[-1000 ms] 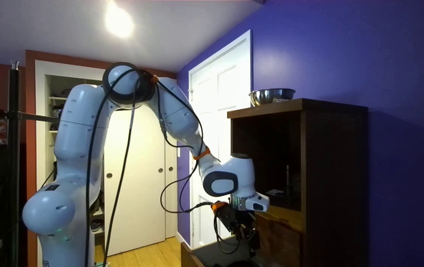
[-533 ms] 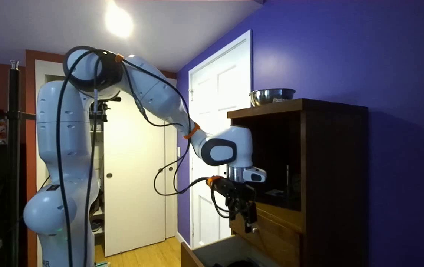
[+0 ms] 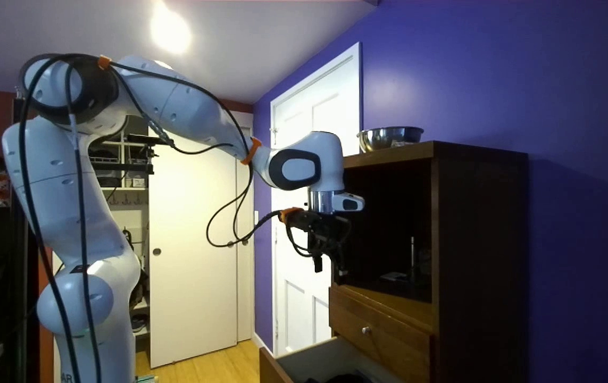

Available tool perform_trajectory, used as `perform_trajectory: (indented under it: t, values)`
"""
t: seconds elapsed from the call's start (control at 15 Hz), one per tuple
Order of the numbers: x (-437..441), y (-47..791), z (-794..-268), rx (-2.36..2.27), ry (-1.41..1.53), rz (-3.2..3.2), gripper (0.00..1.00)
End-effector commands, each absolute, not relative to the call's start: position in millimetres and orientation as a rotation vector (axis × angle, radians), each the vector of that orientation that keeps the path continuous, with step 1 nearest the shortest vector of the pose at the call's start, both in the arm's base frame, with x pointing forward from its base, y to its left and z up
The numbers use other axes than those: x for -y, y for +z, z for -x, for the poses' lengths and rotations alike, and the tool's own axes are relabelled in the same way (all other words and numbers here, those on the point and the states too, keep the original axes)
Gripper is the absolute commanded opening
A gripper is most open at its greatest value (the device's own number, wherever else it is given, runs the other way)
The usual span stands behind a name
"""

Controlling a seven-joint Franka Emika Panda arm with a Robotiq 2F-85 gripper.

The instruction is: Pick up the pink strap with chains and put it in the open drawer

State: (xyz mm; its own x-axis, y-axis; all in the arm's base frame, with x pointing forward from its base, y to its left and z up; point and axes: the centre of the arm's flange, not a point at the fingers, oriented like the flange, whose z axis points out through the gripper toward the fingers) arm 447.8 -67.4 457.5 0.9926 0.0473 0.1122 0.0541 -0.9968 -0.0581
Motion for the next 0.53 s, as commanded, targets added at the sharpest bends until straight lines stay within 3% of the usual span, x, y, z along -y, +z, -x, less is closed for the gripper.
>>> perform_trajectory:
  t: [0.0, 0.27, 0.33, 0.47]
  values:
    - [71, 492, -421, 0.082, -0.231, 3.087, 1.00]
    - [70, 516, -401, 0.048, -0.301, 3.079, 1.00]
    - [73, 506, -422, 0.060, -0.283, 3.074, 1.00]
    - [73, 515, -415, 0.059, -0.305, 3.072, 1.00]
